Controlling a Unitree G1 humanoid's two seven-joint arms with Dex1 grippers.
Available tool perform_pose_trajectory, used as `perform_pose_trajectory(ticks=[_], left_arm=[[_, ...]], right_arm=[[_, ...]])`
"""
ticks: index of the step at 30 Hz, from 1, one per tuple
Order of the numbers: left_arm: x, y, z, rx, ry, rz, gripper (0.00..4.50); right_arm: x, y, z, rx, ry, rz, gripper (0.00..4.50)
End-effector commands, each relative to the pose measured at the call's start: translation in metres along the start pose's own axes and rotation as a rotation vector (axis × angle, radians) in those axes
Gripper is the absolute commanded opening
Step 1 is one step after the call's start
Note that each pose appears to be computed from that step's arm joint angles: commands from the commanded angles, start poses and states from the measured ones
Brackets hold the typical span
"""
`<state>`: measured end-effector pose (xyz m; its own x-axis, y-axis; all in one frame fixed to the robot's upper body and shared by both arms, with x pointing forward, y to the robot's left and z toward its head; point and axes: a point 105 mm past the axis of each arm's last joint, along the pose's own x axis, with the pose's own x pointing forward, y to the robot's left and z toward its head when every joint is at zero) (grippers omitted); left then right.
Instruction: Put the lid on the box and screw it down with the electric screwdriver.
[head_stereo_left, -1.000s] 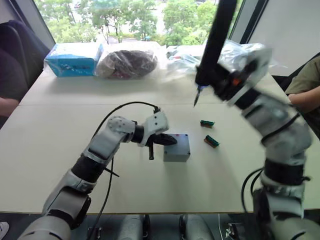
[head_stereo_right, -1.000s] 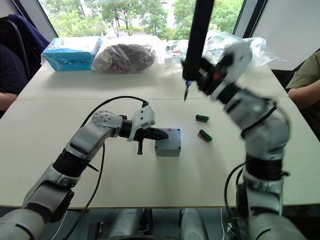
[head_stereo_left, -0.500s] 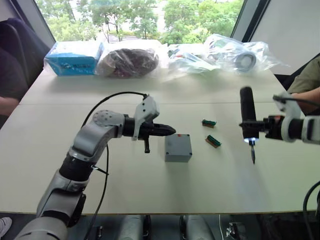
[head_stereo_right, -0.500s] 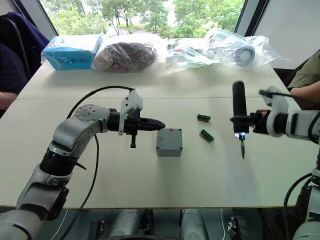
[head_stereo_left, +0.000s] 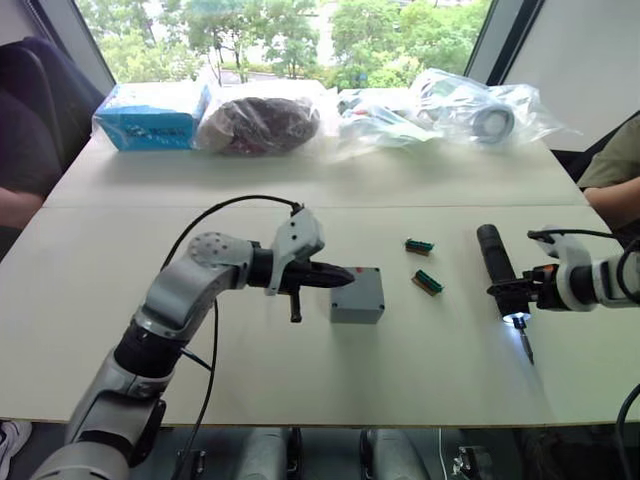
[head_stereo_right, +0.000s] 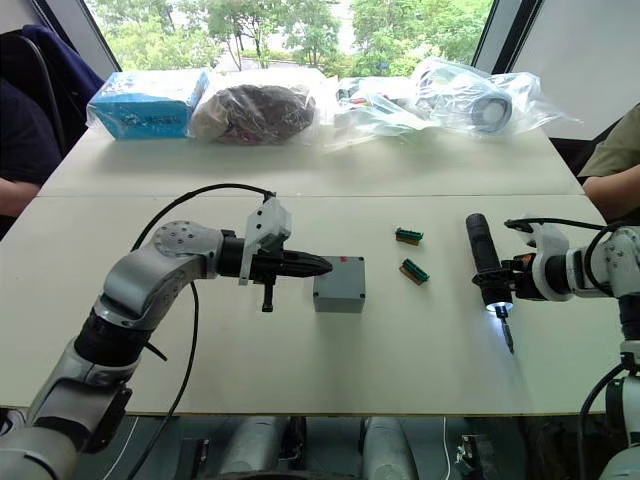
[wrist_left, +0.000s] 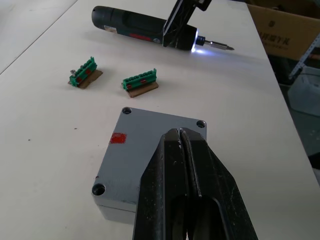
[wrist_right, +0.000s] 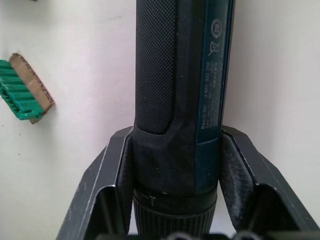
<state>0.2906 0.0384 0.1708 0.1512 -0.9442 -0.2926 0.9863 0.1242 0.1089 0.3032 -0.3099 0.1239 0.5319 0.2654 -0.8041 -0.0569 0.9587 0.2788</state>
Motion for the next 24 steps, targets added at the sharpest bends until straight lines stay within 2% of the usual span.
perform_pose_trajectory(ticks=[1,5,8,11,13,15,17,20,22,24], left_arm=[[-0.005,0.002,0.01,0.033,-0.028,0.018,0.0],[-0.015,0.01,0.013,0.026,-0.044,0.054,0.0],[-0.027,0.019,0.017,0.015,-0.061,0.095,0.0],[-0.049,0.034,0.018,-0.013,-0.081,0.169,0.0],[-0.067,0.044,0.016,-0.033,-0.08,0.225,0.0],[-0.077,0.05,0.012,-0.045,-0.065,0.261,0.0],[-0.079,0.052,0.007,-0.051,-0.047,0.269,0.0],[-0.071,0.051,-0.012,-0.045,0.047,0.25,0.0],[-0.064,0.048,-0.027,-0.007,0.135,0.229,0.0],[-0.052,0.044,-0.038,0.015,0.182,0.196,0.0]], right_arm=[[-0.011,-0.002,0.014,-0.029,-0.051,-0.012,3.0],[-0.013,-0.004,0.016,-0.045,-0.061,-0.033,4.46],[-0.019,-0.005,0.024,-0.093,-0.096,-0.054,4.46],[-0.038,0.007,0.049,-0.16,-0.214,-0.021,4.46],[-0.059,0.032,0.069,-0.256,-0.322,0.067,4.46],[-0.076,0.065,0.078,-0.333,-0.397,0.205,4.46],[-0.08,0.086,0.072,-0.421,-0.408,0.281,4.46],[-0.069,0.128,0.046,-0.575,-0.371,0.426,4.46],[-0.057,0.143,0.028,-0.677,-0.346,0.467,4.46],[-0.034,0.155,-0.001,-0.797,-0.276,0.479,4.46]])
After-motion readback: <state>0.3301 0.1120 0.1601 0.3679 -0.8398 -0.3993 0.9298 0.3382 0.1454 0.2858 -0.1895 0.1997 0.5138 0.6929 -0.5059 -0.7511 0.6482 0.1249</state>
